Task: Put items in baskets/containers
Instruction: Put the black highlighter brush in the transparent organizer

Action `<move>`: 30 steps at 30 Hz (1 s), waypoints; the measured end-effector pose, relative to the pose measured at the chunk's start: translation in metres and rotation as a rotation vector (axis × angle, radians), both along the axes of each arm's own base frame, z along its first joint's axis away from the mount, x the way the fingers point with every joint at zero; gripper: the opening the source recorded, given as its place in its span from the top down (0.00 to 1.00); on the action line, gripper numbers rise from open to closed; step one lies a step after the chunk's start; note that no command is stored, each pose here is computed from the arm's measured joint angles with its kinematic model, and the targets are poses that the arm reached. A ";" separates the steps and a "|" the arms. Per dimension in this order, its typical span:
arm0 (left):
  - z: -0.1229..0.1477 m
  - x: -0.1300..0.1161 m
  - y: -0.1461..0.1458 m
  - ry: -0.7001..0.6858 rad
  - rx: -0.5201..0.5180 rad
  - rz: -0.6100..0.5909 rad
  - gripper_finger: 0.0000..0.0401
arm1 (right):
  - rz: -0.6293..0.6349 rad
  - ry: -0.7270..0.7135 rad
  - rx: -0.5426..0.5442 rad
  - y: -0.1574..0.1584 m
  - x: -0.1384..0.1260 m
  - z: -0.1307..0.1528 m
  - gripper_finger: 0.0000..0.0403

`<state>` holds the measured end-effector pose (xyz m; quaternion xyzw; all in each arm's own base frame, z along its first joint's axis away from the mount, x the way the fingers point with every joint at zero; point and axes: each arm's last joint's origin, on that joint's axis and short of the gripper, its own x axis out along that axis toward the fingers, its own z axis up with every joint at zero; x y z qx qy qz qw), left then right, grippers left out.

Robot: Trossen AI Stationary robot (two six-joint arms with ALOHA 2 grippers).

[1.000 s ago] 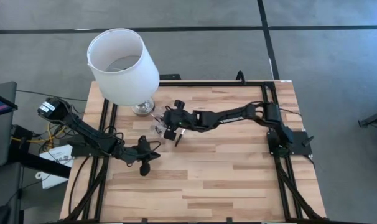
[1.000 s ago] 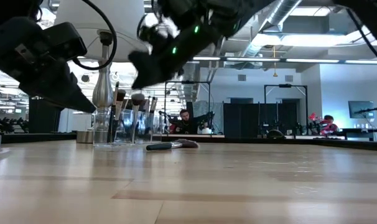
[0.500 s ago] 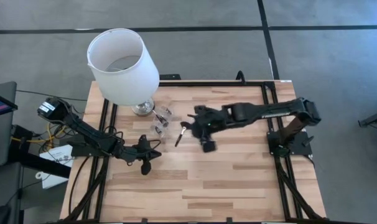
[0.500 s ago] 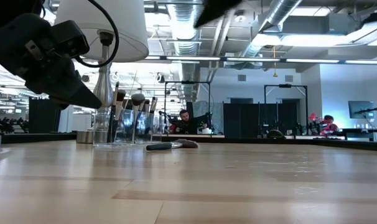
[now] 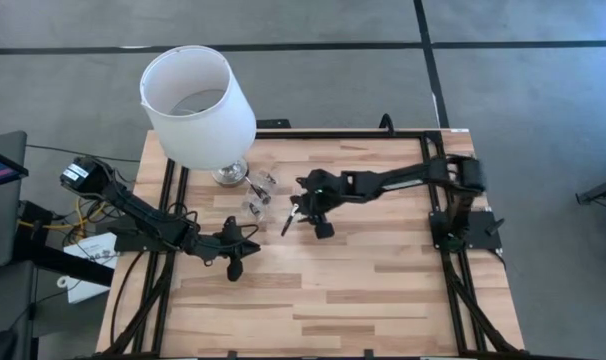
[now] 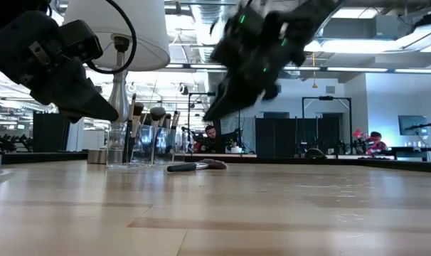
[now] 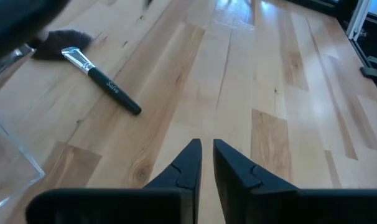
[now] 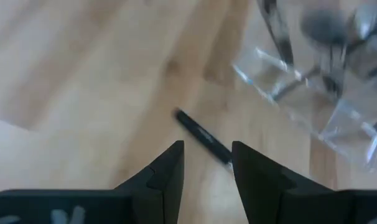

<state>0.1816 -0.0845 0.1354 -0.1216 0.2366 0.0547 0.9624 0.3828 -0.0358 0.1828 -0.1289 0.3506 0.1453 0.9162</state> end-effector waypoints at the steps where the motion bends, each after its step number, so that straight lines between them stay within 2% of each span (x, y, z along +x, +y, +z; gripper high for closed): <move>1: 0.000 0.000 0.000 -0.003 -0.001 0.000 0.91 | -0.013 0.009 0.000 -0.006 0.004 -0.009 0.68; 5: 0.001 0.000 0.000 -0.010 0.003 0.011 0.90 | -0.059 0.024 0.009 -0.025 0.022 -0.040 0.68; 9: 0.001 0.001 0.000 -0.016 0.001 0.014 0.90 | -0.043 0.053 -0.007 -0.030 0.037 -0.061 0.68; 17: 0.002 0.001 0.000 -0.021 0.000 0.015 0.91 | -0.070 0.132 0.039 -0.030 0.044 -0.075 0.68; 23: 0.002 0.001 0.000 -0.022 -0.001 0.015 0.90 | -0.118 0.149 0.104 -0.011 0.046 -0.074 0.69; 30: 0.002 0.001 0.000 -0.023 -0.013 0.022 0.91 | -0.160 0.161 0.083 0.034 0.049 -0.076 0.70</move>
